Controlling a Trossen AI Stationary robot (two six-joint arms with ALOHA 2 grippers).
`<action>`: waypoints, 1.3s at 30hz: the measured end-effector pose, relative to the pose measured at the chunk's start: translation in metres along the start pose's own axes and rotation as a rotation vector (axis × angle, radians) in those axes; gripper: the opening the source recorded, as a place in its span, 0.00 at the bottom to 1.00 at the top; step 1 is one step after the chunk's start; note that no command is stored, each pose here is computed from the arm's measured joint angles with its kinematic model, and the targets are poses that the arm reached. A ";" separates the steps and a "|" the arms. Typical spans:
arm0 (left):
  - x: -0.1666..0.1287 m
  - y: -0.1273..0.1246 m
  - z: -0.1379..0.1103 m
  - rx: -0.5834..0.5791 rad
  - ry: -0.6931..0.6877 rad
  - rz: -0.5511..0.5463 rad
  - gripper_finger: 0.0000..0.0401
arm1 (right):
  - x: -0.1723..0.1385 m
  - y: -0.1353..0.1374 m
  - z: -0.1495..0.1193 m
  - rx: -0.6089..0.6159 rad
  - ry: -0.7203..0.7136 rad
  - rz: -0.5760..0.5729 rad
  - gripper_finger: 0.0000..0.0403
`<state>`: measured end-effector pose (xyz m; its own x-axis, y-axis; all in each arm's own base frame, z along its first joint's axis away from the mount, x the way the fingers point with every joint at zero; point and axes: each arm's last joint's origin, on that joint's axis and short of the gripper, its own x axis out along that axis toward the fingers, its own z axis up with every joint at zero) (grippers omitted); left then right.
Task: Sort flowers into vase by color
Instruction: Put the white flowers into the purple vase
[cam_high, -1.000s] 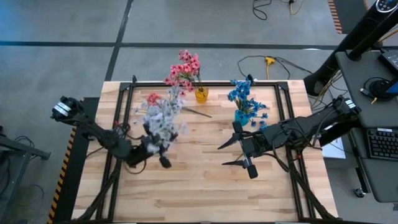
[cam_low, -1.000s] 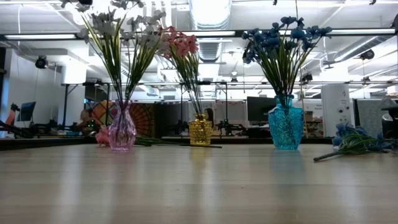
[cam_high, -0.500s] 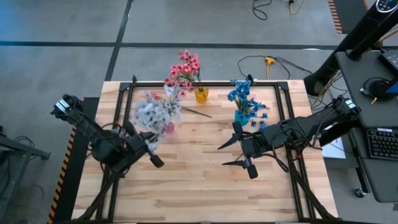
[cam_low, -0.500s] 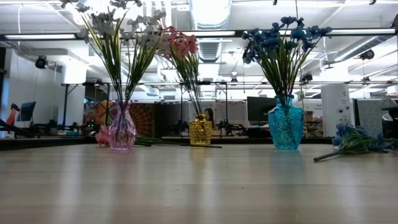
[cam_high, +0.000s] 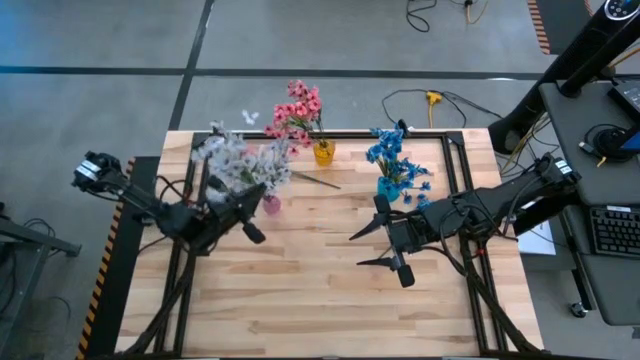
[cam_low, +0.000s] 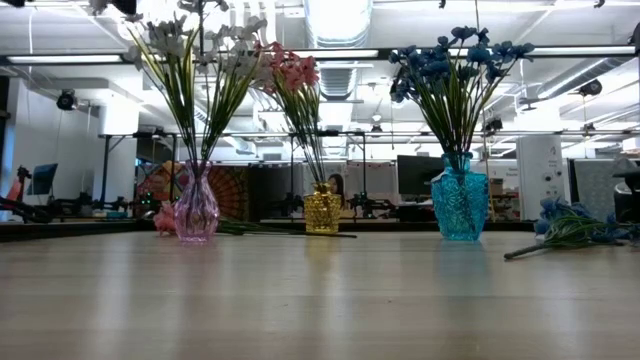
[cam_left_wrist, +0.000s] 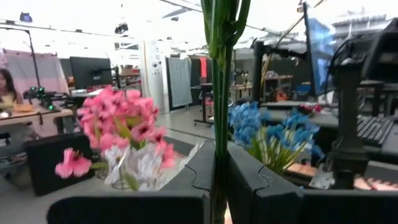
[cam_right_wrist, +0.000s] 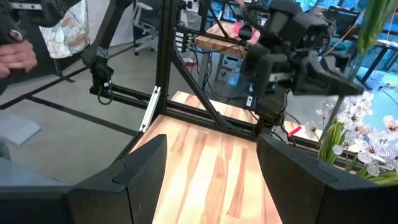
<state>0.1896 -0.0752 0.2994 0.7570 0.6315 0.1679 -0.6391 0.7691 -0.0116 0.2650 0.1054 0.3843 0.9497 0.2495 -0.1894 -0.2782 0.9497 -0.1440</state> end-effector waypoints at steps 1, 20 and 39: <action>0.000 0.000 -0.003 0.009 0.003 0.001 0.00 | 0.000 0.000 0.000 0.001 0.000 0.000 0.60; 0.015 0.006 -0.039 0.097 0.057 0.091 0.00 | 0.000 0.000 0.002 0.007 -0.016 -0.002 0.60; 0.018 0.008 -0.042 0.109 0.084 0.175 0.01 | 0.000 0.000 0.002 0.002 -0.015 -0.002 0.60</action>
<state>0.2039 -0.0534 0.2608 0.6391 0.7638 0.0904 -0.7691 0.6348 0.0739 0.2654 0.1055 0.3858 0.9524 0.2502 -0.1742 -0.2758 0.9506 -0.1424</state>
